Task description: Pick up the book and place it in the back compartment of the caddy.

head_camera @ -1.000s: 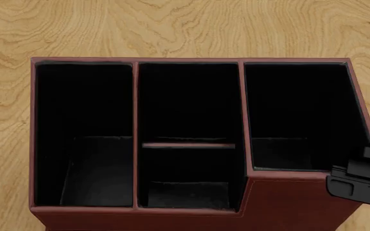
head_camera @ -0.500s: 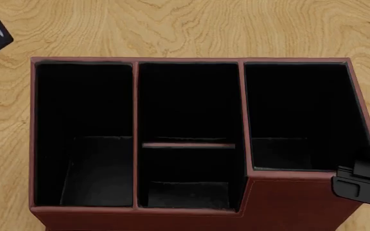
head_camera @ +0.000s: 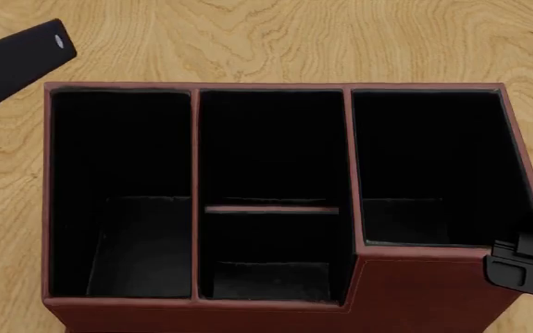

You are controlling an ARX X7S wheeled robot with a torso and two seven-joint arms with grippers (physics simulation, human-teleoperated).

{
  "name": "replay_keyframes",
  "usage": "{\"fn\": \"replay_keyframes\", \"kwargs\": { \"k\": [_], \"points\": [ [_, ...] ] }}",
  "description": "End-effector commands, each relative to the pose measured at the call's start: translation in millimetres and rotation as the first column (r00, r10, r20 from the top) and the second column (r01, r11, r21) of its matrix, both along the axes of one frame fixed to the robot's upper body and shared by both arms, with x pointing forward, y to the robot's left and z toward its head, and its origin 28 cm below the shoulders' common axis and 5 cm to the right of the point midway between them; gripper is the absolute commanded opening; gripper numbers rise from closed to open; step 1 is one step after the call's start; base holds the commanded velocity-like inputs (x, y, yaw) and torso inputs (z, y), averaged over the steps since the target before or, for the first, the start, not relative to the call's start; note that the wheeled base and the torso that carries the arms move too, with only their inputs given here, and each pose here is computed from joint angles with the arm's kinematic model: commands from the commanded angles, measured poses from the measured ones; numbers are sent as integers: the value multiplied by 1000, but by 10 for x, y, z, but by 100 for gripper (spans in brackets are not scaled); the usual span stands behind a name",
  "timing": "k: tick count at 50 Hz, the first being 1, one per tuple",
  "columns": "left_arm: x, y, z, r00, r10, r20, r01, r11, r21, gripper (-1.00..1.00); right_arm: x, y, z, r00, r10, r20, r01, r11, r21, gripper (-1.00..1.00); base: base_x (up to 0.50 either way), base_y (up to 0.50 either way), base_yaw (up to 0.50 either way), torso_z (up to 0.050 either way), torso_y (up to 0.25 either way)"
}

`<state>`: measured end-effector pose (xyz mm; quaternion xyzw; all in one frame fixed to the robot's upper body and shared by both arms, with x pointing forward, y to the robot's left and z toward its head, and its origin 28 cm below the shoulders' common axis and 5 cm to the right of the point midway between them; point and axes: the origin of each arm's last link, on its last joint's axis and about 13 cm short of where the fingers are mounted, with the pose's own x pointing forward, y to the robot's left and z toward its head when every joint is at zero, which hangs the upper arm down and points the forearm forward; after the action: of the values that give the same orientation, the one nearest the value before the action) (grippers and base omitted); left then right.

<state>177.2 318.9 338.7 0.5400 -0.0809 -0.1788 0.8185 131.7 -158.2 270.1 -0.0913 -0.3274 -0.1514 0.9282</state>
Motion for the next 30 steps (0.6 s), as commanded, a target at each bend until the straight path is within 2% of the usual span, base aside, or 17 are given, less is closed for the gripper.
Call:
{"fn": "replay_keyframes", "kwargs": {
  "k": [1, 10, 30],
  "points": [
    [-94, -173, 285, 997, -61, 56, 59, 998, 37, -100, -10, 7, 18, 1000, 10, 19, -10, 1000, -4, 100, 0, 0, 0, 0, 0],
    [-145, -360, 404, 991, -131, 13, 130, 990, 52, -100, -10, 8, -5, 1000, 7, 21, -8, 1000, 5, 100, 0, 0, 0, 0, 1],
    [-298, -590, 467, 974, -218, -56, 221, 973, 60, -100, -15, 11, 5, 1000, 10, 24, -10, 1000, 4, 100, 0, 0, 0, 0, 2]
  ]
}}
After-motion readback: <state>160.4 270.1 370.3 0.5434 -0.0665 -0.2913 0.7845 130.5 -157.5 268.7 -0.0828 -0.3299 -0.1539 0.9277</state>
